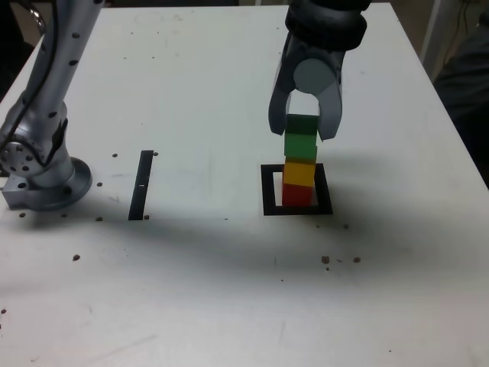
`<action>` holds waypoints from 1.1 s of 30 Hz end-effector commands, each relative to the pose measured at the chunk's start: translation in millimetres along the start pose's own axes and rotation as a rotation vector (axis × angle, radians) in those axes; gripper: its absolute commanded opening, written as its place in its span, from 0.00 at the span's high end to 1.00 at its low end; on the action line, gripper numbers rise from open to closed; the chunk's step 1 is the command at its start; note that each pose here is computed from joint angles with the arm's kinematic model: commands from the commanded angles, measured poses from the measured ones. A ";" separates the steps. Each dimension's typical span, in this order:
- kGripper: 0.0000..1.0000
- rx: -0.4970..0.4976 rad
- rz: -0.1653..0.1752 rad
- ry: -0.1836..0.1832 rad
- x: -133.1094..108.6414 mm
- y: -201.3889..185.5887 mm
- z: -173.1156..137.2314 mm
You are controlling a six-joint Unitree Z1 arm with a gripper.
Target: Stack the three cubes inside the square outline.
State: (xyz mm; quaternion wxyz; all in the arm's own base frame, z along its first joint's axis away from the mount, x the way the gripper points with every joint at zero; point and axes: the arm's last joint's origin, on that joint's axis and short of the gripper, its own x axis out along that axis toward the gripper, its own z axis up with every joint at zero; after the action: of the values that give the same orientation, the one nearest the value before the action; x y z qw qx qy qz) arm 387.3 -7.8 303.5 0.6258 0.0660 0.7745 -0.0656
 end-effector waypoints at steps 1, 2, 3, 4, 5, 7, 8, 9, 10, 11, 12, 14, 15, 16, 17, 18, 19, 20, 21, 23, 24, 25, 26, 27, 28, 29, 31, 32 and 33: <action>0.28 0.002 -0.002 0.020 3.3 1.3 0.7; 0.17 0.002 -0.003 0.022 3.9 1.5 0.7; 0.08 0.002 -0.003 0.024 4.4 1.5 0.8; 0.03 0.002 -0.004 0.026 4.8 1.6 0.8; 0.01 0.002 -0.004 0.027 5.1 1.6 0.8; 0.00 0.001 -0.005 0.028 5.5 1.8 0.9; 0.00 0.001 -0.005 0.029 5.6 1.9 0.9; 0.00 0.001 -0.005 0.029 5.8 2.0 1.0; 0.00 0.001 -0.006 0.029 5.9 2.1 1.1; 0.00 0.000 -0.006 0.029 5.8 2.1 1.1; 0.00 0.000 -0.006 0.028 5.7 2.1 1.1; 0.00 0.000 -0.005 0.024 4.8 2.1 0.8; 0.00 0.000 -0.004 0.022 4.0 2.1 0.5; 0.00 0.000 -0.003 0.018 3.0 2.1 0.0; 0.00 0.000 -0.001 0.014 1.8 2.0 -0.7; 0.00 0.000 0.001 0.010 0.3 1.9 -1.6; 0.00 0.000 0.004 0.005 -1.3 1.9 -2.8; 0.00 0.000 0.006 0.000 -3.2 1.7 -4.3; 0.00 0.000 0.009 -0.006 -5.2 1.5 -6.0; 0.00 0.000 0.016 -0.018 -9.7 0.8 -10.1; 0.00 0.001 0.020 -0.024 -12.1 0.3 -12.2; 0.00 0.002 0.025 -0.031 -14.6 -0.4 -14.5; 0.00 0.004 0.031 -0.038 -17.1 -1.3 -16.7; 0.00 0.007 0.038 -0.047 -20.5 -2.7 -19.8; 0.00 0.009 0.044 -0.053 -23.0 -3.9 -22.3; 0.00 0.011 0.049 -0.059 -25.4 -5.1 -24.9; 0.00 0.016 0.056 -0.069 -29.6 -7.8 -30.6; 0.00 0.017 0.059 -0.072 -31.3 -9.1 -33.9; 0.00 0.019 0.061 -0.074 -32.7 -10.4 -37.2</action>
State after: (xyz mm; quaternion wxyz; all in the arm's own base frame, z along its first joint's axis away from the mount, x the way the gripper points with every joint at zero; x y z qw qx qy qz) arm 363.9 -10.6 338.2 0.6567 0.0904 0.7467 -0.0558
